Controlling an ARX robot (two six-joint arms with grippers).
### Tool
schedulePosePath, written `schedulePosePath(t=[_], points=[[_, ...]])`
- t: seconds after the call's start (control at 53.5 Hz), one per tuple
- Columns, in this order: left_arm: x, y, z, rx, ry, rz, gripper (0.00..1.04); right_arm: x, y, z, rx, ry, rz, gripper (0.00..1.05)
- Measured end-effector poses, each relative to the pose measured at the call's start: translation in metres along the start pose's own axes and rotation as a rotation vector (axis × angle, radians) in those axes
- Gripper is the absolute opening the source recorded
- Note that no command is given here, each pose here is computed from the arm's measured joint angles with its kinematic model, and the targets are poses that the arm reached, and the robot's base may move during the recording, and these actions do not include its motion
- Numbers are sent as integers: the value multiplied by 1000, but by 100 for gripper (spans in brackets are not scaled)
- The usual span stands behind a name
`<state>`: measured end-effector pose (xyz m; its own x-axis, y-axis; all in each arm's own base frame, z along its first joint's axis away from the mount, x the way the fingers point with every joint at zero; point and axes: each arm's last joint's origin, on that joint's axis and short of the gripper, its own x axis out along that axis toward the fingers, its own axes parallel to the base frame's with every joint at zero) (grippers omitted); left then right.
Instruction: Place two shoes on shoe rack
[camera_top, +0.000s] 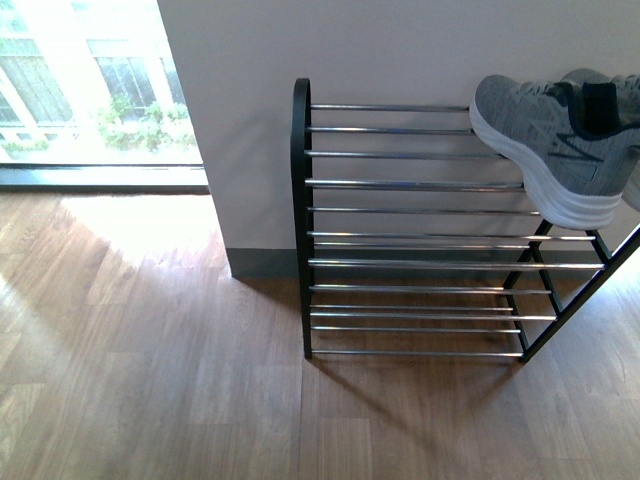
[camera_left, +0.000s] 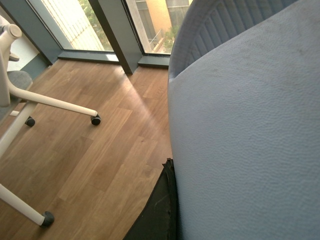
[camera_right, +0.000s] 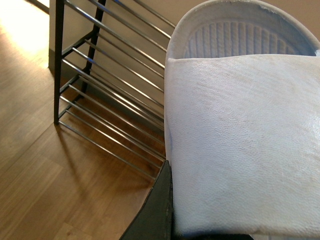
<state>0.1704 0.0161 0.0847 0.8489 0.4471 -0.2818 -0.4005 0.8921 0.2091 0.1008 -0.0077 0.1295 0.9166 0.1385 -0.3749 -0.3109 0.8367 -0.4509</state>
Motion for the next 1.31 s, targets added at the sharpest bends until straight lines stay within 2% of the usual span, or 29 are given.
schedulePosePath(t=[0.691,0.897,0.972,1.084,1.308], points=[[0,0,0,1,1,-3,2,0,0,0,0,0,0,1],[0,0,0,1,1,0,2,-5,-2,15,65,-189,-36,1],[0,0,0,1,1,1,2,6,-7,29,119,-252,-74,1],[0,0,0,1,1,-1,2,29,-8,42,172,-285,-54,1],[0,0,0,1,1,-1,2,112,4,66,233,-181,23,1]])
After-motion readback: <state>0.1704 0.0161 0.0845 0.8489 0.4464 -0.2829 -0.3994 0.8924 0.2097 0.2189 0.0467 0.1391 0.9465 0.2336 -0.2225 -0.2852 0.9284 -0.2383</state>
